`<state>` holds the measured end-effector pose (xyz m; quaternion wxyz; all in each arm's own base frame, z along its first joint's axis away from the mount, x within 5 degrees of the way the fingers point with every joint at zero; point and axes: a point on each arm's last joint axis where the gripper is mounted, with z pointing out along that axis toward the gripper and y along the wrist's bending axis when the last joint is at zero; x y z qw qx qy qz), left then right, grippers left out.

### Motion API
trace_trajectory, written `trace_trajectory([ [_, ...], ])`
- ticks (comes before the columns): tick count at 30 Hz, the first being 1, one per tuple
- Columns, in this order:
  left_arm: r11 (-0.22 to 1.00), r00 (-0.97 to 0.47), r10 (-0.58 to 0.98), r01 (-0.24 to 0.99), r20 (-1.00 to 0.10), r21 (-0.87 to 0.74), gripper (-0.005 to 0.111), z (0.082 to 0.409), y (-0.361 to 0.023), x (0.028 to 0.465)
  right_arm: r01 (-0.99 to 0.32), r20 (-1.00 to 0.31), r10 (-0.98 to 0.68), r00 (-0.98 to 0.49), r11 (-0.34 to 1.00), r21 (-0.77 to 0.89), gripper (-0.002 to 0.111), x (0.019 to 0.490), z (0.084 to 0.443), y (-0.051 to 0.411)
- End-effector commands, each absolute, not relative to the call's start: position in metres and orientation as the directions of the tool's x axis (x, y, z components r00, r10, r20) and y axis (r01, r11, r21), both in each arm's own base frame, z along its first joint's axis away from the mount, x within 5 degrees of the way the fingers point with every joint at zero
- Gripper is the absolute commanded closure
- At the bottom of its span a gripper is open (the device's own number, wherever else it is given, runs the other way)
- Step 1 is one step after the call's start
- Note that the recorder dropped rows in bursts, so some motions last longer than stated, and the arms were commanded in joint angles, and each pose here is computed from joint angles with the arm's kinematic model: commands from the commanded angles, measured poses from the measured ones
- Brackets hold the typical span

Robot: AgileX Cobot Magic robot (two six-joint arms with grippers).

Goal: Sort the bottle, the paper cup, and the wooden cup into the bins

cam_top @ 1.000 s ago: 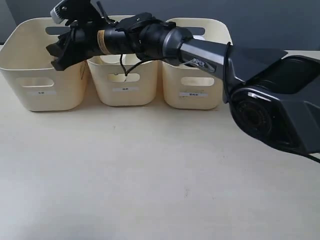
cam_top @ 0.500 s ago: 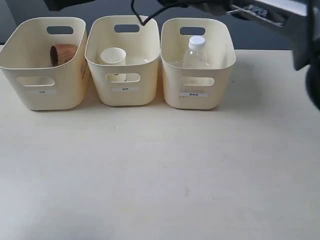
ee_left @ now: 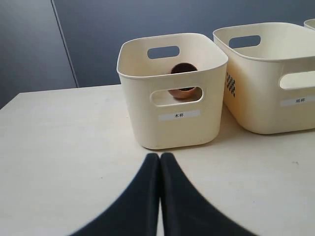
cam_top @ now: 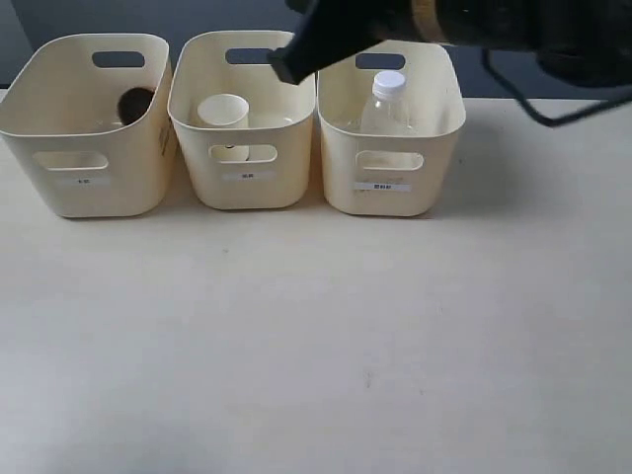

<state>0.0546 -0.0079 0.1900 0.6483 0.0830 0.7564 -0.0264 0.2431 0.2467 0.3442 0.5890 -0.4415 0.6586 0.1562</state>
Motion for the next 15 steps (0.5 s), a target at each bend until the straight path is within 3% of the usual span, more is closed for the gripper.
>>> trace_trajectory([
  [1, 0.984, -0.138, 0.090, 0.162, -0.986, 0.067, 0.107, 0.192, -0.008, 0.055, -0.695, -0.922, -0.368, 0.122, 0.631, -0.344, 0.109, 0.207, 0.364, 0.199],
  [8, 0.984, -0.138, 0.090, 0.162, -0.986, 0.067, 0.107, 0.192, -0.008, 0.055, -0.541, -0.988, -0.147, 0.048, 0.827, -0.149, 0.109, 0.171, 0.391, 0.140],
  [15, 0.984, -0.138, 0.090, 0.162, -0.986, 0.067, 0.107, 0.192, -0.008, 0.055, -0.525, -0.989, -0.081, 0.127, 0.840, -0.136, 0.109, 0.150, 0.413, 0.119],
])
